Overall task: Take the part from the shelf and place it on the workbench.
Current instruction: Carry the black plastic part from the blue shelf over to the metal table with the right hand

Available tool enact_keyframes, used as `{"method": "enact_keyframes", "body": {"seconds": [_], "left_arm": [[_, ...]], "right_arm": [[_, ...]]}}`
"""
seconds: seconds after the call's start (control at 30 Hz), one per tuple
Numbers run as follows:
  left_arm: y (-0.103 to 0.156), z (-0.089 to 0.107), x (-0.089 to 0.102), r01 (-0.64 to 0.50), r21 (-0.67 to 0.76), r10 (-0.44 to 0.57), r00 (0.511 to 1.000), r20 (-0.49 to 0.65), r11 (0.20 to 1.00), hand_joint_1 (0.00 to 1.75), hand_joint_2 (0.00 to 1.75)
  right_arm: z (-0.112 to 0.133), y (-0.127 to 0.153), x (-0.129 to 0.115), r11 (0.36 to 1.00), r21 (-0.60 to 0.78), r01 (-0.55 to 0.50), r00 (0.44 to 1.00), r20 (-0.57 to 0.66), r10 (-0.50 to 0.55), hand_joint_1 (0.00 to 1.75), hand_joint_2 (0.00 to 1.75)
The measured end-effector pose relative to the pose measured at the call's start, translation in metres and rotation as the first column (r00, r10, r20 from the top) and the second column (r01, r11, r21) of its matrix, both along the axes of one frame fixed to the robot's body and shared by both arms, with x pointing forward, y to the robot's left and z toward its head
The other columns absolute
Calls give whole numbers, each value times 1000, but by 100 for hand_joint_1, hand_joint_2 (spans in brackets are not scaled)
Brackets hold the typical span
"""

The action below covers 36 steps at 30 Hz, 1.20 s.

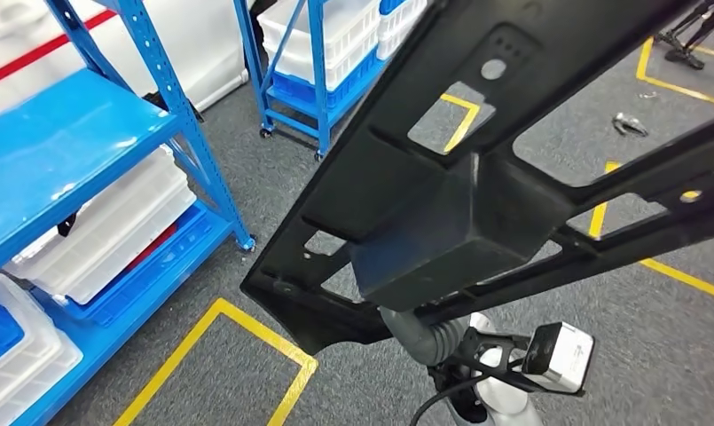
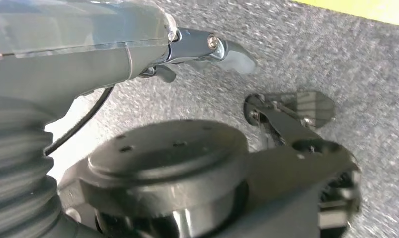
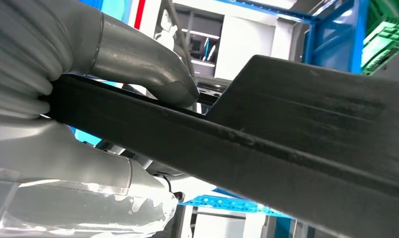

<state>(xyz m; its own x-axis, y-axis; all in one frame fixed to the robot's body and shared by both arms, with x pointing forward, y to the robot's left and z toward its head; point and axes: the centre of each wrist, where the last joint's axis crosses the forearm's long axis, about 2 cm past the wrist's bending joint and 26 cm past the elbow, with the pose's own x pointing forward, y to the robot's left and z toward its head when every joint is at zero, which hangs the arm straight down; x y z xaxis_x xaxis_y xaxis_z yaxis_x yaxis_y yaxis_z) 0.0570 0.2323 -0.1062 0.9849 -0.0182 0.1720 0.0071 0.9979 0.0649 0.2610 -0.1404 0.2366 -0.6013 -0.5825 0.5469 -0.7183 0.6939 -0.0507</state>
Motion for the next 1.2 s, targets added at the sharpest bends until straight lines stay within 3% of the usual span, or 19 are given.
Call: {"method": "enact_keyframes", "body": {"seconds": [1.2], "left_arm": [[2, -1, -2, -3, 2, 3, 1000, -6, 1000, 0, 175]], "right_arm": [[-6, -5, -3, 1000, 15, 13, 1000, -4, -13, 175, 175]]}}
